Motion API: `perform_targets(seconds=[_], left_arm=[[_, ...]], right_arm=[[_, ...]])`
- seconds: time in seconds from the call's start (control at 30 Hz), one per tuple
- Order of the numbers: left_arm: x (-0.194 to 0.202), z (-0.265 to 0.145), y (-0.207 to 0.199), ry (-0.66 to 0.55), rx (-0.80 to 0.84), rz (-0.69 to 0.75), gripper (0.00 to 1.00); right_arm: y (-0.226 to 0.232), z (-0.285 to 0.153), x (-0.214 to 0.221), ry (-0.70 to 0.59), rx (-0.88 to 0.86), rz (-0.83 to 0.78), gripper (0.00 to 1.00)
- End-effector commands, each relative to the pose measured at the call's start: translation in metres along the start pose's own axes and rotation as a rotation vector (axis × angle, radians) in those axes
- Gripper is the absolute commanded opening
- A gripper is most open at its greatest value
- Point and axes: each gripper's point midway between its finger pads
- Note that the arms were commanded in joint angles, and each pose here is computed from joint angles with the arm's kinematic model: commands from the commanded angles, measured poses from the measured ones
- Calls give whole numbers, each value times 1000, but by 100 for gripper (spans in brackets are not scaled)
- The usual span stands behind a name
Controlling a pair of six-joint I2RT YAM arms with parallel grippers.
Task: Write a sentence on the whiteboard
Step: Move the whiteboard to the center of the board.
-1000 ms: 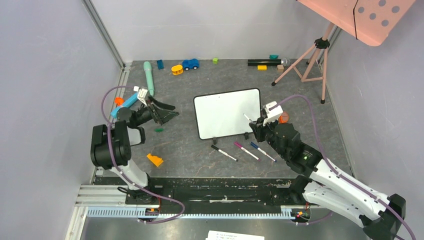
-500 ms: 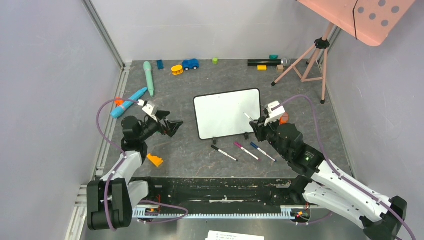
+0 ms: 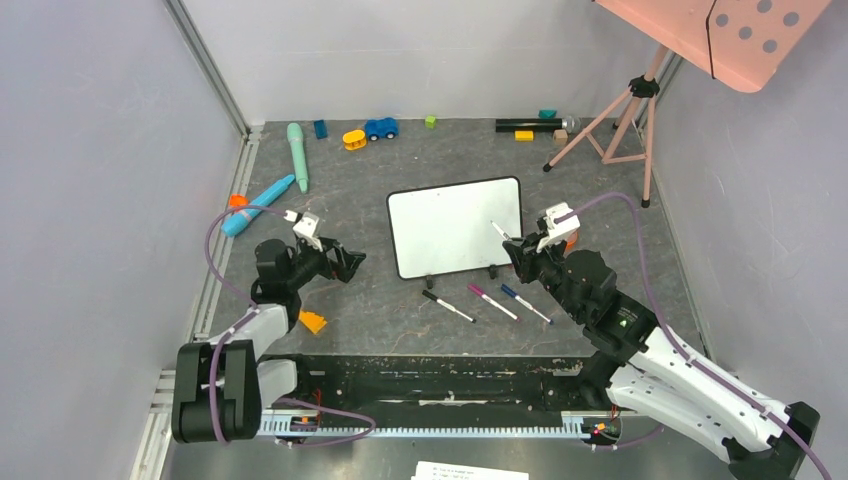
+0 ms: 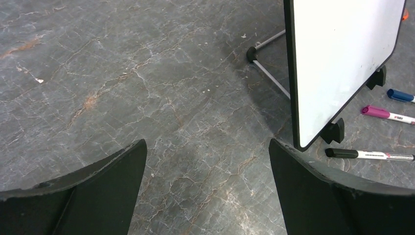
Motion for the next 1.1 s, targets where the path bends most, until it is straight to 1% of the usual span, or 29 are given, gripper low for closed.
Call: perform_targets(seconds=[0.0,0.07,0.13,0.2,0.27,0.33,0.43,0.5,0.57,0.67,0.7,0.77,0.83,0.9,0.97,1.0,1.03,1.07], left_arm=[[-11,-2,1,-39,-34,115,100],[-9,-4,3,-33,-83,127,100],[-2,1,-6,19,-70,131,100],[3,9,-13,72,-23,144,100],[10,13,-13,137,-5,112,100],[10,11,-6,131,-58,97,100],[-9,-9,8,-35,-217,128,100],[-28,-24,8,-182,-271,176,100],[-38,-33,3,-258,-277,211,100],[-53,-38,-4,-308,-273,238,100],[-60,-39,-6,-332,-278,221,100],[-76,-40,-11,-375,-275,113,100],[-85,-36,-28,-381,-194,49,100],[-97,-36,-36,-425,-157,-147,100],[-107,-38,-57,-467,-42,-153,100],[-111,-43,-62,-516,-14,-163,100],[-113,-48,-62,-566,-11,-205,100],[-113,-55,-56,-629,-43,-282,100]], right_arm=[[1,-1,-11,-43,-4,19,0],[1,-2,-12,-45,-5,19,0],[1,-1,-12,-45,-4,17,0],[2,-1,-12,-40,-8,12,0],[2,-2,-14,-41,-10,12,0],[2,-3,-16,-43,-7,11,0],[-1,-4,-16,-47,3,12,0],[-1,-4,-16,-47,6,11,0],[-1,-3,-14,-39,6,9,0],[-1,-2,-14,-31,11,5,0],[-2,-1,-14,-32,14,4,0],[-3,-2,-15,-34,20,2,0],[-5,-2,-16,-36,30,-2,0],[-6,-2,-17,-38,36,-4,0],[-6,-4,-19,-41,38,-2,0],[-7,-4,-19,-41,40,-2,0],[-7,-5,-19,-44,43,0,0],[-7,-6,-20,-47,42,2,0]])
Point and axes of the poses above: each gripper's point midway between its finger pads, its own z axis out along the fingers, its own y axis along the line the jaws close on, x = y × z, and after that the axes turned 3 degrees about z, right-handed
